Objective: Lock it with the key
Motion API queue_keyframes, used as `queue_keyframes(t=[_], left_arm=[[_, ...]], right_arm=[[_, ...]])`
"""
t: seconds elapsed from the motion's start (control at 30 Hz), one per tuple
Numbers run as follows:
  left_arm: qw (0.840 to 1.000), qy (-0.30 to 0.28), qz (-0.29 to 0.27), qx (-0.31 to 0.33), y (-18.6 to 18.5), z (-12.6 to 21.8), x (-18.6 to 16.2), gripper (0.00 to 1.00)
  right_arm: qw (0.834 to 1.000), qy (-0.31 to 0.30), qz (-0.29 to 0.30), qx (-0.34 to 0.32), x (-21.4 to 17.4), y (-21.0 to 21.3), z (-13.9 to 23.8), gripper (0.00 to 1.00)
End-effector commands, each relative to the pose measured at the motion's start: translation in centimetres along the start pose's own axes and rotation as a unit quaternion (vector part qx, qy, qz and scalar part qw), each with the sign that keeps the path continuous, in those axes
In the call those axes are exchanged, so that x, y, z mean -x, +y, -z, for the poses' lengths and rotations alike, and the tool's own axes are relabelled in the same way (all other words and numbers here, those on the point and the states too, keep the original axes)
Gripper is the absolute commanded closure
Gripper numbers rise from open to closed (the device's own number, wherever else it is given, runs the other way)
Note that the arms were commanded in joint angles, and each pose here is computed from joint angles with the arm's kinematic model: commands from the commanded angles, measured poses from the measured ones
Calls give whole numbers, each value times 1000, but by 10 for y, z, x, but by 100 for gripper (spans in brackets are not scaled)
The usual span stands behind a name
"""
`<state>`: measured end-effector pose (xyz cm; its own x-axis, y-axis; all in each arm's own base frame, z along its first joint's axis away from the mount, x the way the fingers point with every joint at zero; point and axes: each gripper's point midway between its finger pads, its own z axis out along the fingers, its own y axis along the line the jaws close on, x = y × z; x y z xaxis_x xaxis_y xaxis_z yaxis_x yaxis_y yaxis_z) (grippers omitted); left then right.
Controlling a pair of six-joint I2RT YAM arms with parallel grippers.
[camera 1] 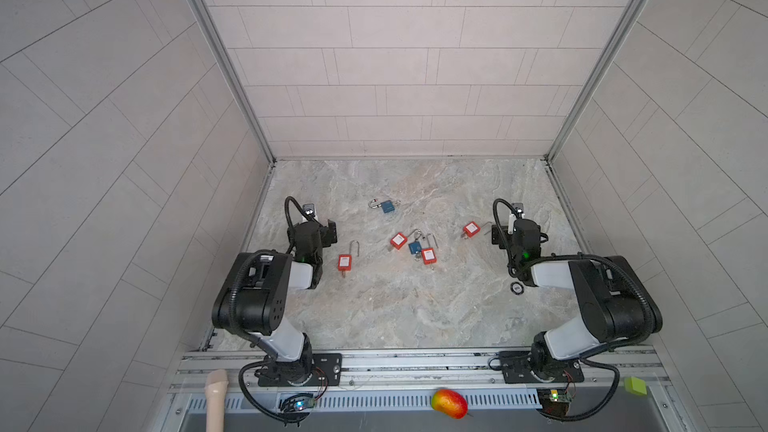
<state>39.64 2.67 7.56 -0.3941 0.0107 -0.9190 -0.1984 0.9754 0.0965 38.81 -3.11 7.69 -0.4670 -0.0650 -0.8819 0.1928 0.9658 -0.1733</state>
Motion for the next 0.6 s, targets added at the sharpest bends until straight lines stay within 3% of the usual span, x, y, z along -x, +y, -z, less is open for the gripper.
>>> queue_keyframes(t=[0.0, 0.57], left_arm=[[1000, -20, 6, -3, -1, 3, 12, 0], [1000, -18, 4, -18, -6, 2, 12, 0]], right_arm=[[1000, -16, -12, -1, 10, -1, 3, 1], [1000, -16, -12, -1, 10, -1, 2, 1]])
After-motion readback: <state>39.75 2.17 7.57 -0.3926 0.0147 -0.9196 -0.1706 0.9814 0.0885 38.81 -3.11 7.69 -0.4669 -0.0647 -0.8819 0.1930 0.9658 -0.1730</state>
